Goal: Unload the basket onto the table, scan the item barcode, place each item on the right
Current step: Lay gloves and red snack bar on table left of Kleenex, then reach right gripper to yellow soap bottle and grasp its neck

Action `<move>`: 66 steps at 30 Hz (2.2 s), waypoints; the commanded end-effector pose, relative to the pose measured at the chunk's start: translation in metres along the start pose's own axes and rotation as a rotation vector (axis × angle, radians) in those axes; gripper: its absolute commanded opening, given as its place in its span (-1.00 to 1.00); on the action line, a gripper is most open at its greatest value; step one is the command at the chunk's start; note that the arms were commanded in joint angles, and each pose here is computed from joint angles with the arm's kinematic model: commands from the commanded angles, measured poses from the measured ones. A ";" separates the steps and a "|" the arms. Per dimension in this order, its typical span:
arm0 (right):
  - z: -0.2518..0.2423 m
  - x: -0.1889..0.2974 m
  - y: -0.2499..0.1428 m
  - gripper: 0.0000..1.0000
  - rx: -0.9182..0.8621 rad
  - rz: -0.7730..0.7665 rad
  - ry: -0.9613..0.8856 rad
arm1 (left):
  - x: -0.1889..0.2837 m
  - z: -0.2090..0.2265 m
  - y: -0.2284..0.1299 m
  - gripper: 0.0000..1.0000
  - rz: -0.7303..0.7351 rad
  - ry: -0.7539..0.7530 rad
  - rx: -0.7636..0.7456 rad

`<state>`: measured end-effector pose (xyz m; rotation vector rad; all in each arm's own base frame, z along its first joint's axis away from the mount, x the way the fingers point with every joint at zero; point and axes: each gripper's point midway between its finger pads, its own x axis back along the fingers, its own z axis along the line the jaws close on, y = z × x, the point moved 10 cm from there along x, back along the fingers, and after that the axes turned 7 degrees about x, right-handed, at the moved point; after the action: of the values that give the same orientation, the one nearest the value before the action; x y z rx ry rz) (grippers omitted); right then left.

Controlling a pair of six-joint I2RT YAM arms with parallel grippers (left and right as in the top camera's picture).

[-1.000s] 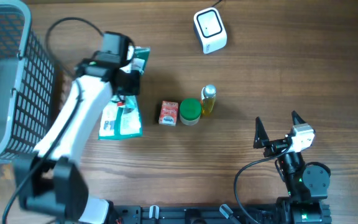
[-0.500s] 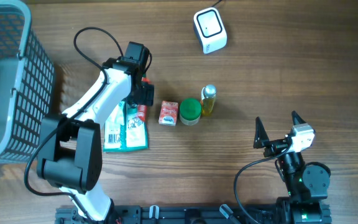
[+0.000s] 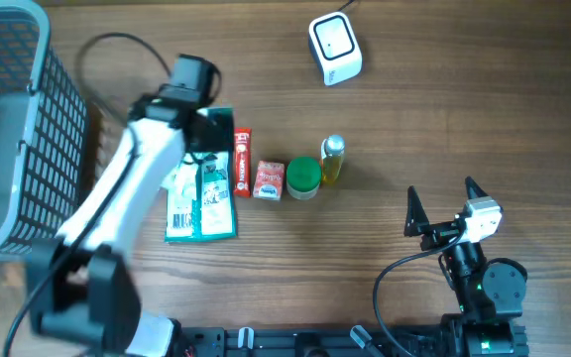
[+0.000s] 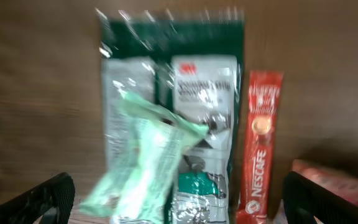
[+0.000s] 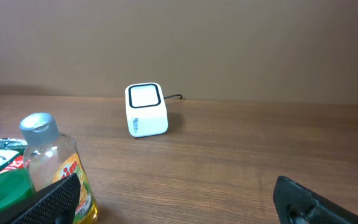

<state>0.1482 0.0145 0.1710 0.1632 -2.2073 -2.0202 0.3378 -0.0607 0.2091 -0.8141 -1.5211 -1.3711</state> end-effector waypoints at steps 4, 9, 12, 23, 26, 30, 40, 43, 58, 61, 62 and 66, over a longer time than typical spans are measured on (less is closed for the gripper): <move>-0.001 0.000 0.000 1.00 0.004 -0.004 -0.007 | 0.049 0.076 0.025 1.00 -0.193 0.016 0.341; -0.001 0.000 0.000 1.00 0.004 -0.004 -0.007 | 0.046 0.115 0.029 1.00 -0.202 0.073 0.451; -0.001 0.000 0.000 0.99 0.004 -0.004 -0.007 | 0.046 0.121 0.029 1.00 -0.203 0.080 0.465; -0.002 0.000 0.000 0.99 0.006 -0.002 -0.022 | 0.046 0.121 0.029 1.00 -0.203 0.080 0.465; -0.002 0.000 0.000 0.99 0.006 -0.003 -0.022 | 0.046 0.121 0.029 1.00 -0.203 0.080 0.465; 0.002 0.000 0.001 1.00 -0.053 -0.012 0.035 | 0.046 0.121 0.029 1.00 -0.203 0.080 0.465; 0.006 0.007 0.027 0.99 -0.168 0.043 0.109 | 0.046 0.121 0.029 1.00 -0.203 0.080 0.465; 0.000 0.014 0.073 0.99 -0.163 0.073 0.071 | 0.046 0.121 0.029 1.00 -0.203 0.080 0.465; -0.011 -0.064 0.220 0.96 -0.346 0.687 0.291 | 0.046 0.121 0.029 1.00 -0.203 0.080 0.465; -0.009 -0.083 0.196 0.73 -0.386 0.831 0.312 | 0.046 0.121 0.029 1.00 -0.203 0.080 0.465; -0.006 -0.089 0.189 0.72 -0.389 0.874 0.323 | 0.046 0.121 0.029 1.00 -0.203 0.080 0.465; 0.010 -0.103 0.172 0.71 -0.373 0.977 0.375 | 0.046 0.121 0.029 1.00 -0.203 0.080 0.465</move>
<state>0.2465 0.0445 0.3407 -0.4922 -1.2717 -1.6334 0.3241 0.0560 0.2626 -0.3399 -1.7867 -1.1168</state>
